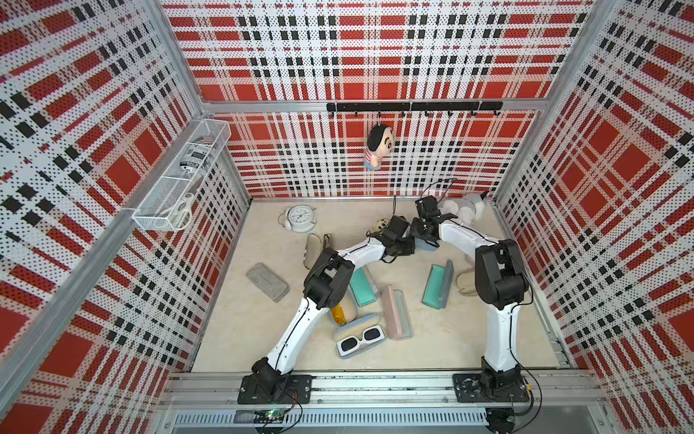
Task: Close the glasses case
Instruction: Close the glasses case at the center of the board, then pick up the glasses case at the center of the board.
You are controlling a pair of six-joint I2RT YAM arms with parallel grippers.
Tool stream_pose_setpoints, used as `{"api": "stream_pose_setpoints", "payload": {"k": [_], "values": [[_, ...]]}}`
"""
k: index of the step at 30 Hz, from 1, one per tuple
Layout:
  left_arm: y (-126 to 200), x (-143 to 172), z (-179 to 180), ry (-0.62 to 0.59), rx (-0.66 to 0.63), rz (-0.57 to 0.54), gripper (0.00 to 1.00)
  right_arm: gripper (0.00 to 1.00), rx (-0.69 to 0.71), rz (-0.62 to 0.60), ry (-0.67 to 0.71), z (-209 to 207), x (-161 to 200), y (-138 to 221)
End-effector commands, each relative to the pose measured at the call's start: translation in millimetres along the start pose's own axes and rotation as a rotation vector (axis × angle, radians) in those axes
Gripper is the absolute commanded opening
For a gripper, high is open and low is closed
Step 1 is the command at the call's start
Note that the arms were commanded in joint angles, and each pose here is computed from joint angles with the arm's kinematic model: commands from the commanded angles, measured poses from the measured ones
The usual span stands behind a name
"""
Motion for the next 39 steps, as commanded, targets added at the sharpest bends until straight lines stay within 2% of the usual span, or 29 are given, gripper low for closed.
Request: {"api": "stream_pose_setpoints", "payload": {"k": [1, 5, 9, 15, 19, 24, 30, 33, 39], "values": [[-2.8, 4.8, 6.2, 0.005, -0.015, -0.017, 0.05, 0.00, 0.037, 0.249, 0.086, -0.2, 74.1, -15.7], [18.4, -4.4, 1.0, 0.010, -0.020, -0.070, 0.06, 0.00, 0.002, 0.187, 0.084, 6.5, 57.8, -4.6], [51.2, -16.8, -7.2, 0.008, -0.034, -0.136, 0.12, 0.01, -0.043, 0.114, 0.091, 14.7, 36.6, 15.5], [116.6, -39.7, -33.4, 0.006, -0.001, -0.273, 0.45, 0.16, -0.139, 0.036, 0.124, 27.2, 15.1, 59.8], [158.3, -52.9, -47.0, -0.003, -0.001, -0.350, 0.61, 0.32, -0.203, -0.003, 0.195, 37.7, 13.7, 92.4], [208.1, -55.2, -43.0, 0.021, -0.034, -0.433, 0.77, 0.47, -0.256, 0.014, 0.348, 67.8, 35.6, 127.7], [289.0, -57.6, -4.1, 0.135, -0.101, -0.585, 0.98, 0.65, -0.420, 0.084, 0.511, 117.2, 86.8, 161.1], [330.0, -58.5, 20.9, 0.181, -0.133, -0.663, 0.98, 0.68, -0.491, 0.123, 0.586, 143.5, 113.2, 164.8], [384.7, -48.1, 71.6, 0.271, -0.186, -0.748, 0.98, 0.69, -0.483, 0.225, 0.657, 167.3, 145.2, 137.7]]}}
Point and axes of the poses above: each gripper's point midway between its finger pads, its own y axis back along the fingers, its own z axis along the line the jaws close on, x = y × z, the point moved 3 cm from there along y, back along the fingers, and after that the axes turned 8 degrees about y, right-handed, at the moved point
